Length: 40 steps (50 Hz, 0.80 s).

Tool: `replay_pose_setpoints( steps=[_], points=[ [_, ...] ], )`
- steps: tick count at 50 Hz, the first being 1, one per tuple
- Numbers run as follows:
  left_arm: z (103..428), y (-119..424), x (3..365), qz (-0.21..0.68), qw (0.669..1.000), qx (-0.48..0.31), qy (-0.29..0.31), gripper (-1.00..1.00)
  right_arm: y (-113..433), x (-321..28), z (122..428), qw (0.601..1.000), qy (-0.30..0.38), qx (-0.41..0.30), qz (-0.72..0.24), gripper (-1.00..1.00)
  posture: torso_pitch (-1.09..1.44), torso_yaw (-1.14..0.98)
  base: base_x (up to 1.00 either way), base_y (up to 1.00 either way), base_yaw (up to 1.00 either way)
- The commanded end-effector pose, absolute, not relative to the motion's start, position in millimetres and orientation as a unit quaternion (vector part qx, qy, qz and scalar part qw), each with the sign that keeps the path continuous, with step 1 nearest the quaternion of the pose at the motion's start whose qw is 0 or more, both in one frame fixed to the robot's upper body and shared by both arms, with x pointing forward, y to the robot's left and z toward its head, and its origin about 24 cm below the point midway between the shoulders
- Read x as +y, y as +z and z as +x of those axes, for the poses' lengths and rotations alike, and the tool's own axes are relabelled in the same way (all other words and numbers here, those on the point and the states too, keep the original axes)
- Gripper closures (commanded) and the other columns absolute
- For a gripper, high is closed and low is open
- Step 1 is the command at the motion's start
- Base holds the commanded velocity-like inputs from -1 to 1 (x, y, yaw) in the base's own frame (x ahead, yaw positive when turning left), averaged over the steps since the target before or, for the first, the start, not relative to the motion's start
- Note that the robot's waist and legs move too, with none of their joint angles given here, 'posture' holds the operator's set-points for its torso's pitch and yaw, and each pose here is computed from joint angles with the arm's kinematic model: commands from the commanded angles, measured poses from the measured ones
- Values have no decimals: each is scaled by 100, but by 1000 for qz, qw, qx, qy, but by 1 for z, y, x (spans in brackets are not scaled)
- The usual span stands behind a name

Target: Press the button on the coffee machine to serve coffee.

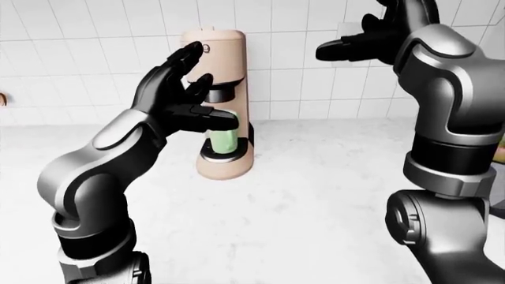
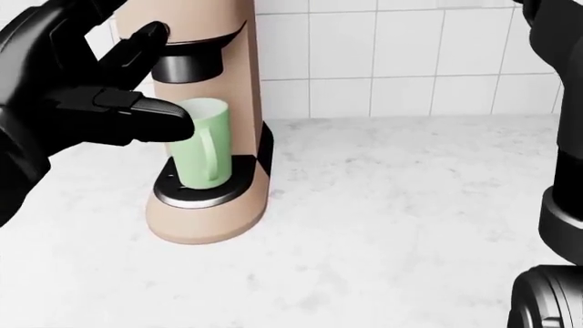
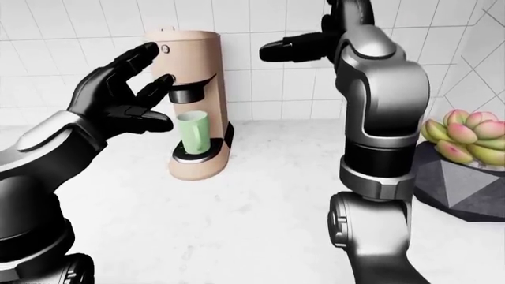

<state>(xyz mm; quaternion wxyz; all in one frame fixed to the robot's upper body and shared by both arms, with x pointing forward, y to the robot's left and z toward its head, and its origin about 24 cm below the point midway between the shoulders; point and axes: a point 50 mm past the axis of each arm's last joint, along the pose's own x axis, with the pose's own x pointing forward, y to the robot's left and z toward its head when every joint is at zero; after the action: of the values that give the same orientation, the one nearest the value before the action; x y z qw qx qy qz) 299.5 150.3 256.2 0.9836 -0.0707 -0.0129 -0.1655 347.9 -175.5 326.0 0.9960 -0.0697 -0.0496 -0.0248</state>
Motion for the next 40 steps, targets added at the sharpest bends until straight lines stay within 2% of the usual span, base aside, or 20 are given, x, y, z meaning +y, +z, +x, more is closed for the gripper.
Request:
replay_pose_setpoints(
  steps=[1, 40],
  points=[
    [299, 271, 152, -70, 983, -53, -160, -100, 343, -175, 342, 993, -26, -91, -70, -100, -48, 0, 0, 0, 0],
    [319, 270, 151, -71, 984, -54, -153, -100, 342, -175, 342, 993, -26, -90, -68, -100, -48, 0, 0, 0, 0]
  ],
)
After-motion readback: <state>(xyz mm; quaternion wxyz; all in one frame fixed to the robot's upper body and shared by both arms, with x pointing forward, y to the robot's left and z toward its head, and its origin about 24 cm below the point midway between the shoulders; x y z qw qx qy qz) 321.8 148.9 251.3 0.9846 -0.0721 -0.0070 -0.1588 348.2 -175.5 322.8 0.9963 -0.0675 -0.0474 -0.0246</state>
